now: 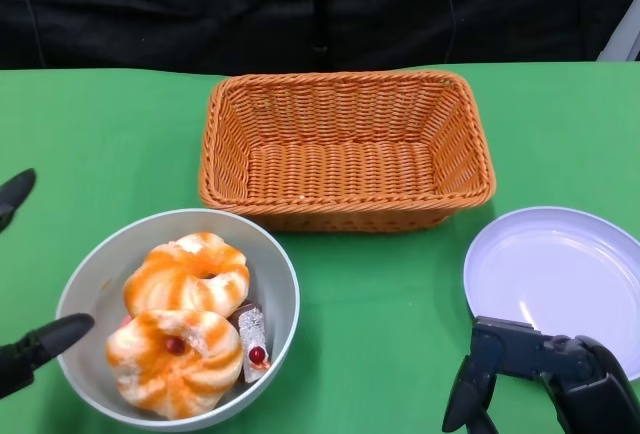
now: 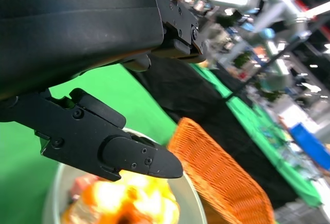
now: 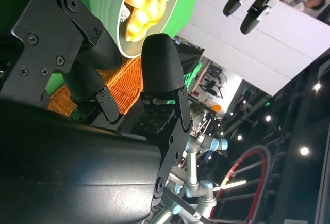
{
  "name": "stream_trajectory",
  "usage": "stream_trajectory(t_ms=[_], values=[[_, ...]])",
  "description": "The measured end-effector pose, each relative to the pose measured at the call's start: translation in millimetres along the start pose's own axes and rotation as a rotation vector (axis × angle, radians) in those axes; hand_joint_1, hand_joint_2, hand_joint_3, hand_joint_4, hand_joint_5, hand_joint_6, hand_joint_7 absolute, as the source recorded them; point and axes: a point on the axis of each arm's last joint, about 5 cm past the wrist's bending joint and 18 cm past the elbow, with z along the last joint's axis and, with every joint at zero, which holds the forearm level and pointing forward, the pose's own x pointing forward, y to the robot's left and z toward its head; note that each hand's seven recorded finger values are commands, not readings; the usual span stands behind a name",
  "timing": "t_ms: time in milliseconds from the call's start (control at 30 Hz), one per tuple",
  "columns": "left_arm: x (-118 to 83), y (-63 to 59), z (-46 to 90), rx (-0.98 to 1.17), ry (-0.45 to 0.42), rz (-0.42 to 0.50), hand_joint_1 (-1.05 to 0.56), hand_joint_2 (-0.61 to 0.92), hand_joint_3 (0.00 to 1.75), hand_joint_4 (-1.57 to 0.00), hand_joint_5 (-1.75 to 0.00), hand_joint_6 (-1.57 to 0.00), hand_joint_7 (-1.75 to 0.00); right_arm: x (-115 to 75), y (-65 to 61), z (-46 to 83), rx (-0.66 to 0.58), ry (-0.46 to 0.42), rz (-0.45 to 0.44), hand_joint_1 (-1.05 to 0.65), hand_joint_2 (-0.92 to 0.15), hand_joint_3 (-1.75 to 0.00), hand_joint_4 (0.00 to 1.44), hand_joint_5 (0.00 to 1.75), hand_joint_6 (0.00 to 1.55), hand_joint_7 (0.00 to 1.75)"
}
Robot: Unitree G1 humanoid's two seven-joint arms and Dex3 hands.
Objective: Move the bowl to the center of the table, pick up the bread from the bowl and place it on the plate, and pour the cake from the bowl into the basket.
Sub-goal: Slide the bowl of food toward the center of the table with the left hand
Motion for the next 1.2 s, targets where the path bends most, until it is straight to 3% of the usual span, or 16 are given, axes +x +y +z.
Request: stream_trajectory(t_ms=[300,467,700,800,967,1200], values=[[6.1,1.6,-9.6,0.056,0.236,-0.024,-0.55,0.92,0.28,0.0,-0.21,-0.13,-0.01,-0.1,0.0,-0.1,-0.001,0.001,0.002,0.09,-0.08,-1.75,0.93,1.72,0.91,1.41],[12.0,-3.4,-16.0,-0.022,0.45,-0.155,-0.52,0.92,0.41,0.0,-0.1,-0.09,-0.01,-0.3,0.0,-0.1,-0.001,0.002,0.003,0.08,-0.08,-1.75,0.93,1.71,0.91,1.41],[31.4,-8.4,-26.2,-0.223,0.637,-0.259,-0.55,0.92,0.54,0.0,0.0,-0.01,0.0,-0.8,0.3,0.0,-0.001,0.014,0.007,0.07,-0.08,-1.75,0.93,1.72,0.92,1.41],[38.5,-12.2,-32.4,-0.312,0.69,-0.313,-0.57,0.92,0.59,0.0,0.0,0.0,0.0,-1.1,0.2,0.0,-0.001,0.015,0.006,0.07,-0.08,-1.75,0.92,1.71,0.92,1.42],[49.4,-19.9,-38.7,-0.518,0.798,-0.382,-0.63,0.92,0.53,0.0,0.0,0.0,0.0,-0.2,-0.9,0.8,-0.005,0.01,0.001,0.05,-0.1,-1.75,0.89,1.71,0.89,1.41],[56.5,-30.0,-34.8,-0.729,0.827,-0.44,-0.61,0.92,0.56,0.0,0.0,0.0,0.0,2.6,-3.2,1.3,-0.015,-0.006,-0.004,0.08,-0.09,-1.75,0.86,1.71,0.86,1.41]])
